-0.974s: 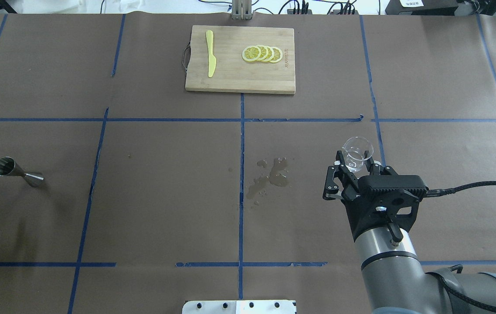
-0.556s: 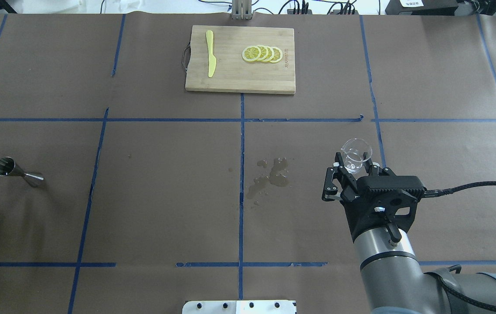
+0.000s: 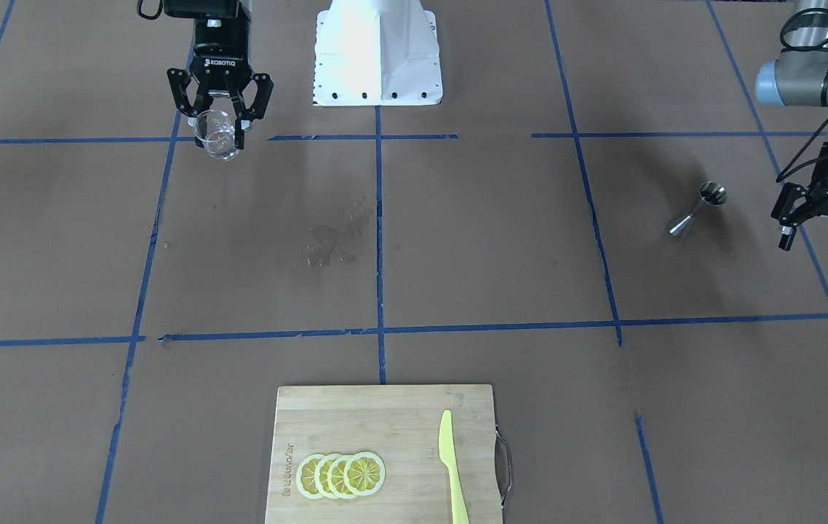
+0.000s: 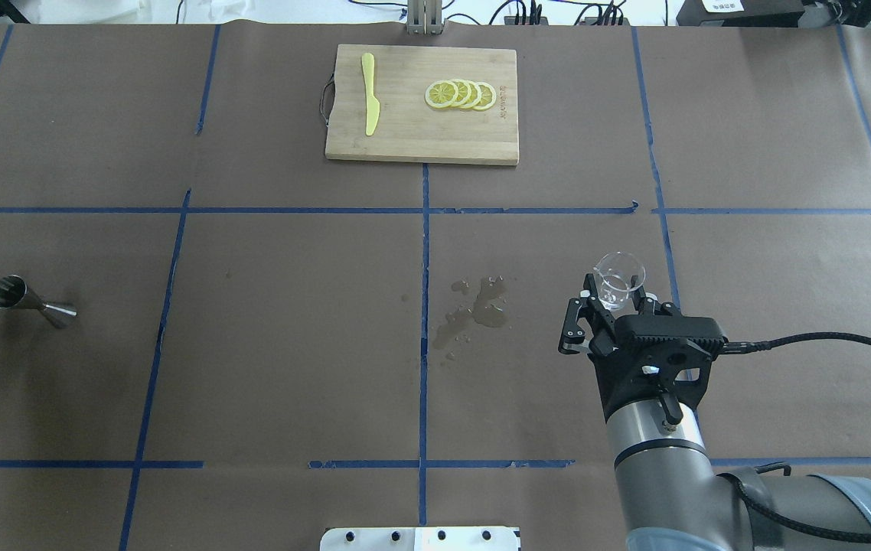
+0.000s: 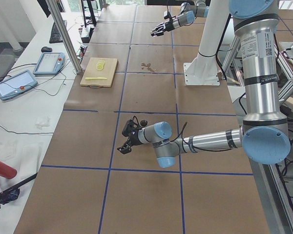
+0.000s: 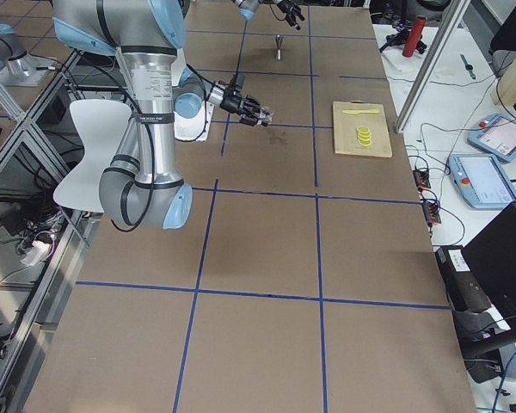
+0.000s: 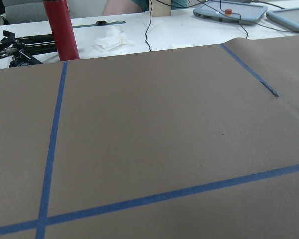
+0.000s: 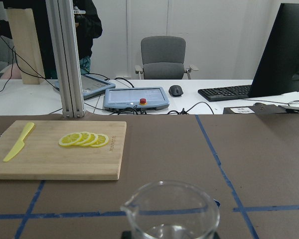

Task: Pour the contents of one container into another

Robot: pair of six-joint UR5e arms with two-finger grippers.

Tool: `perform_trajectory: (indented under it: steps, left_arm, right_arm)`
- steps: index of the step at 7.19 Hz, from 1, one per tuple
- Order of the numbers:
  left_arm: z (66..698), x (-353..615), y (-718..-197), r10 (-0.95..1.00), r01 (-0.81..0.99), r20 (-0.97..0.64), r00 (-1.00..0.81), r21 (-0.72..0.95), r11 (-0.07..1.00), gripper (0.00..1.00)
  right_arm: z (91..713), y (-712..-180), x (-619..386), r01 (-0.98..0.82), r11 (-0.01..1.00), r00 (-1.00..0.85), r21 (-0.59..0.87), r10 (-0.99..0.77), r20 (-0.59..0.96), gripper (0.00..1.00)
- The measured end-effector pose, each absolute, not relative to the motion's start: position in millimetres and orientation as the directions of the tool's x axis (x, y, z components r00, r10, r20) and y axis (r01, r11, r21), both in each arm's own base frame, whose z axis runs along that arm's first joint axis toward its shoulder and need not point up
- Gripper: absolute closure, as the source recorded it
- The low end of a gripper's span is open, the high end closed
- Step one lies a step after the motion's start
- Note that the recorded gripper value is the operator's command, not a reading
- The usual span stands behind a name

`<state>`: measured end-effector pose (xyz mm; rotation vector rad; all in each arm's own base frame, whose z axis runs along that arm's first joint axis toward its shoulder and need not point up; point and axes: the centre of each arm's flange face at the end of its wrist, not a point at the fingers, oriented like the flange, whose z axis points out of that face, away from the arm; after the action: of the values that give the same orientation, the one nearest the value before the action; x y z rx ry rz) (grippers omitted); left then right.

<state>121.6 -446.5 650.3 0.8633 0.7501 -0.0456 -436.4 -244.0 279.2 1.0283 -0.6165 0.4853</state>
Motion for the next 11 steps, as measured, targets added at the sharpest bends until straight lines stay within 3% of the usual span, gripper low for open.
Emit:
perform_trajectory:
  steps: [3, 11]
  left_arm:
    - [627.6, 90.7, -494.4, 0.300, 0.236, -0.585, 0.754, 0.667, 0.707, 0.00]
    - [602.2, 88.9, -502.7, 0.319, 0.250, -0.588, 0.744, 0.687, 0.683, 0.00]
  right_arm:
    - [342.3, -250.9, -475.9, -0.672, 0.366, 0.714, 0.644, 0.090, 0.694, 1.00]
    - [504.1, -248.2, -478.5, -0.661, 0.329, 0.735, 0.674, 0.101, 0.671, 1.00]
